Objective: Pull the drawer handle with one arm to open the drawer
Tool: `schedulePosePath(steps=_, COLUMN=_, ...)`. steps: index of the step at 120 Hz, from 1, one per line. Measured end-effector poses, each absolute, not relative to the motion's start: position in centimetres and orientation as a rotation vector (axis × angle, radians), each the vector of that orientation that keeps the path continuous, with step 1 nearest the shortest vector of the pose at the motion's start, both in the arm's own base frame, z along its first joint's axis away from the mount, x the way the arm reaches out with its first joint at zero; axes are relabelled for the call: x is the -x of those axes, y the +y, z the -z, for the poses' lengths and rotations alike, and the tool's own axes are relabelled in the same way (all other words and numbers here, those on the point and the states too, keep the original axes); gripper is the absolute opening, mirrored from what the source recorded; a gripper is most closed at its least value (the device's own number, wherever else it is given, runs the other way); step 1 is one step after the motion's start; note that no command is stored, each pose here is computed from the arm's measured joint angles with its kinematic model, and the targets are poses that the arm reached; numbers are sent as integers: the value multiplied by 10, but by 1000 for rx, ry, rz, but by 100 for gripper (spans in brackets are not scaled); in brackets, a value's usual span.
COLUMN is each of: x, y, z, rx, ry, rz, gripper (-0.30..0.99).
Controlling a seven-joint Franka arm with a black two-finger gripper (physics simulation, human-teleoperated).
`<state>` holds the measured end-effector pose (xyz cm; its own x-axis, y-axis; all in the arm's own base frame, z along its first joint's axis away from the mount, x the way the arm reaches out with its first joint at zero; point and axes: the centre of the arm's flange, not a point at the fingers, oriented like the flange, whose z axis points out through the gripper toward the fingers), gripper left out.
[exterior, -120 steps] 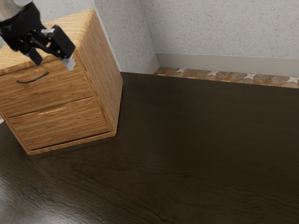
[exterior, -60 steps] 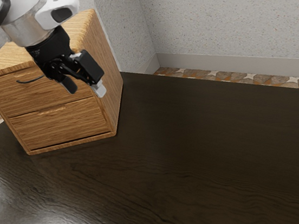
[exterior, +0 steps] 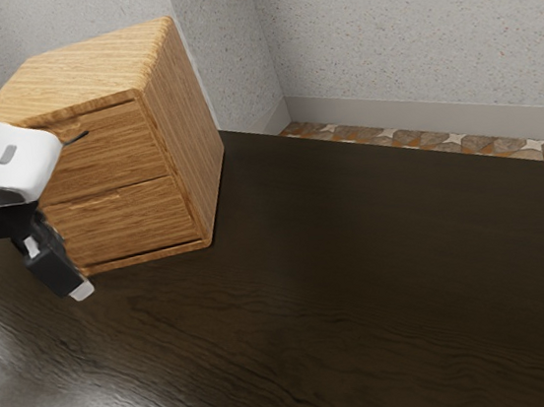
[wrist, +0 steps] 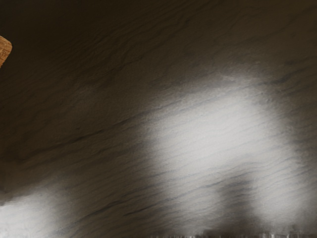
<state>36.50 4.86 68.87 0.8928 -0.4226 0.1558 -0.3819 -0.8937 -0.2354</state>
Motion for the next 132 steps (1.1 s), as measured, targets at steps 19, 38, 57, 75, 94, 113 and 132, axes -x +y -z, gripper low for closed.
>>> schedulePosePath(steps=19, x=-354, y=91, z=-694, rx=2743, ry=800, rz=359, gripper=69)
schedulePosePath(steps=38, x=-354, y=121, z=-698, rx=2609, ry=960, rz=353, gripper=69)
schedulePosePath(steps=57, x=-359, y=131, z=-705, rx=2435, ry=1082, rz=281, gripper=69)
schedulePosePath(steps=75, x=-370, y=144, z=-712, rx=2341, ry=1162, rz=238, gripper=69)
schedulePosePath(steps=94, x=-381, y=156, z=-710, rx=2264, ry=1218, rz=194, gripper=69)
schedulePosePath(steps=113, x=-404, y=175, z=-701, rx=2204, ry=1261, rz=205, gripper=69)
schedulePosePath(steps=132, x=-421, y=195, z=-701, rx=2192, ry=1267, rz=248, gripper=69)
